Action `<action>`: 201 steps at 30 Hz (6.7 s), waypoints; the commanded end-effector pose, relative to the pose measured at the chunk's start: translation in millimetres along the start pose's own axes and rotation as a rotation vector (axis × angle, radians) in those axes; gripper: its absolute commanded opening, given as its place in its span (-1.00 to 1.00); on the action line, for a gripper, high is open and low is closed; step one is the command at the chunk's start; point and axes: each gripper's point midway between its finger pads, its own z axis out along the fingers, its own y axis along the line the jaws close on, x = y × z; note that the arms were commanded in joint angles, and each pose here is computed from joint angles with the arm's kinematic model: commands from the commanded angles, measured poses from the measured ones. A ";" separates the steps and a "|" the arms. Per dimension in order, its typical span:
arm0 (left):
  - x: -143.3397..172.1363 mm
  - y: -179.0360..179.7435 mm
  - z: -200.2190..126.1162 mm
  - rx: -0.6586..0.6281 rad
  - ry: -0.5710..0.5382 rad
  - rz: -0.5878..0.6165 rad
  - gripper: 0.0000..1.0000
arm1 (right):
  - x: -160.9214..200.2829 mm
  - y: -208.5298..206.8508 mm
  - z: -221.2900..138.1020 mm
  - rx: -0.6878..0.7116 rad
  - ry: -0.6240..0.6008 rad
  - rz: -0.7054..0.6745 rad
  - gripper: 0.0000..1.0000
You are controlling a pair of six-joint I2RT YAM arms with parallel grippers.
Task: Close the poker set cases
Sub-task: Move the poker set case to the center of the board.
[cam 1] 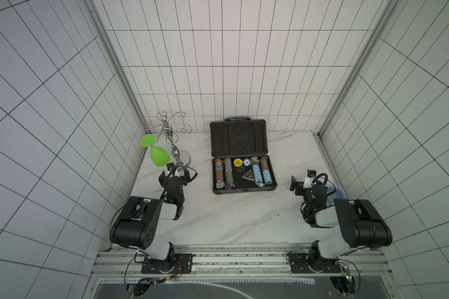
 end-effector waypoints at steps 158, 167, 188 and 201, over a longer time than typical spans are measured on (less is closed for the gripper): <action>-13.6 -225.6 136.6 0.395 0.300 -0.202 -1.00 | -120.9 187.1 221.2 -0.502 0.060 0.144 -0.65; -34.4 -226.1 113.7 0.438 0.219 -0.160 -1.00 | -134.3 178.2 196.0 -0.489 0.021 0.126 -0.69; -19.5 -217.8 76.8 0.475 0.267 -0.162 -1.00 | -138.9 158.9 169.0 -0.420 0.020 0.125 0.13; -31.1 -227.4 63.1 0.536 0.241 -0.146 -1.00 | -179.6 168.4 205.7 -0.424 -0.036 0.144 0.09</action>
